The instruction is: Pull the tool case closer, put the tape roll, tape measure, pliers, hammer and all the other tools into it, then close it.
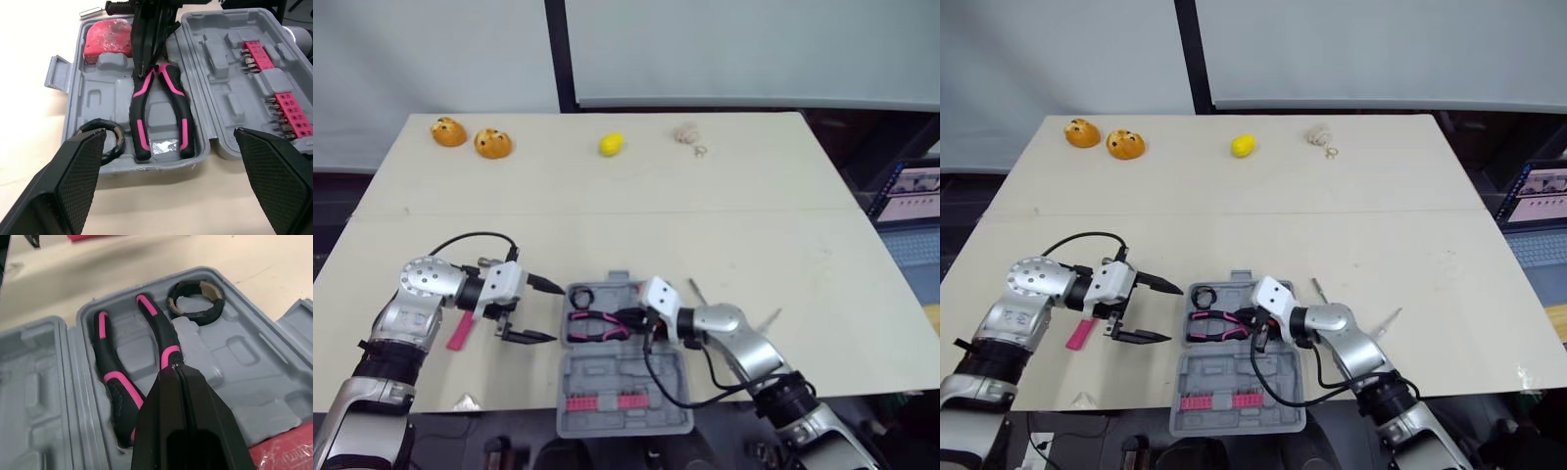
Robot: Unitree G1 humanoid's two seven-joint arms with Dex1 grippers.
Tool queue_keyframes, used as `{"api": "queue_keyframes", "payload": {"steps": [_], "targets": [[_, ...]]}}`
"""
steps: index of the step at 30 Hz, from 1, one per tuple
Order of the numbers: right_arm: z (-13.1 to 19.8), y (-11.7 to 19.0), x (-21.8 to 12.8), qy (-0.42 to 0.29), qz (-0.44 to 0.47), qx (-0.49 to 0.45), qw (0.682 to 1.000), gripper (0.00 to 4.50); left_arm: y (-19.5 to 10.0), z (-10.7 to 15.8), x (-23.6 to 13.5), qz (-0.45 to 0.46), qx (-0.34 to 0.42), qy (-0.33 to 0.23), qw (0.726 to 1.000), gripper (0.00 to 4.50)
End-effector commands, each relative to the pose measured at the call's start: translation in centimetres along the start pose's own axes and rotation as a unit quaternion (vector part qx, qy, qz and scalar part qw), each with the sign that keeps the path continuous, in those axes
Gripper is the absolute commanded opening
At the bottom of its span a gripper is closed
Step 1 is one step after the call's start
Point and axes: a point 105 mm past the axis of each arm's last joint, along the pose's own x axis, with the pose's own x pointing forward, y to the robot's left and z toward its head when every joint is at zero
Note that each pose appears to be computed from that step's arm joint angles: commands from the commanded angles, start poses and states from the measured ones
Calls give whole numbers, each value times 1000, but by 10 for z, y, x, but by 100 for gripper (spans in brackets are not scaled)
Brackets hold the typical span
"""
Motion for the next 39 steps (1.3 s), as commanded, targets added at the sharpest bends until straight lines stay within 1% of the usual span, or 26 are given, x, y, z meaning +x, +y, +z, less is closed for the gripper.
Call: {"api": "queue_keyframes", "payload": {"steps": [1, 3, 6, 10, 13, 15, 20, 21, 23, 25, 27, 29, 31, 32, 34, 36, 37, 39], "targets": [[-85, 20, -13, 183, 12, 53, 982, 6, 5, 7, -3, 8, 20, -3, 1000, 450], [-91, 23, -14, 191, 9, 55, 980, 6, 6, 7, -2, 8, 22, -4, 1000, 450], [-90, 21, -14, 185, -6, 74, 980, 6, 6, 7, -3, 8, 22, -5, 1000, 450], [-92, 19, -16, 197, -10, 74, 978, 6, 7, 7, -2, 8, 22, -5, 1000, 450], [-83, 15, -14, 175, -18, 78, 981, 6, 7, 9, 0, 10, 21, -9, 1000, 450], [-77, 11, -14, 162, -28, 97, 982, 6, 6, 9, 1, 9, 19, -12, 1000, 450], [-85, 15, -21, 198, -20, 89, 976, 6, 6, 9, 5, 7, 18, -16, 1000, 450], [-82, 14, -21, 192, -21, 82, 978, 6, 7, 10, 5, 9, 19, -18, 1000, 450], [-66, 9, -18, 151, -35, 74, 985, 6, 9, 11, 7, 14, 18, -25, 999, 450], [-24, 0, -18, 50, -53, 32, 997, 6, 10, 15, 7, 25, 18, -38, 999, 450], [13, -6, -33, -28, -72, 4, 997, 6, 10, 18, 5, 40, 10, -53, 998, 450], [34, -5, -53, -65, -76, -8, 995, 6, 9, 19, 1, 61, -3, -63, 996, 450], [47, 0, -77, -78, -74, -18, 994, 6, 4, 19, -6, 73, -34, -80, 994, 450], [49, 2, -97, -74, -72, -7, 995, 28, 0, 17, -13, 80, -59, -83, 992, 450], [45, 8, -134, -45, -71, 9, 996, 87, -10, 10, -27, 98, -96, -80, 987, 450], [34, 14, -176, 3, -78, 11, 997, 184, -22, 0, -48, 133, -133, -64, 980, 450], [24, 14, -206, 35, -97, 24, 994, 236, -31, -10, -63, 160, -160, -44, 973, 450], [14, 16, -244, 73, -122, 46, 989, 334, -44, -23, -83, 193, -192, -14, 962, 450]]}}
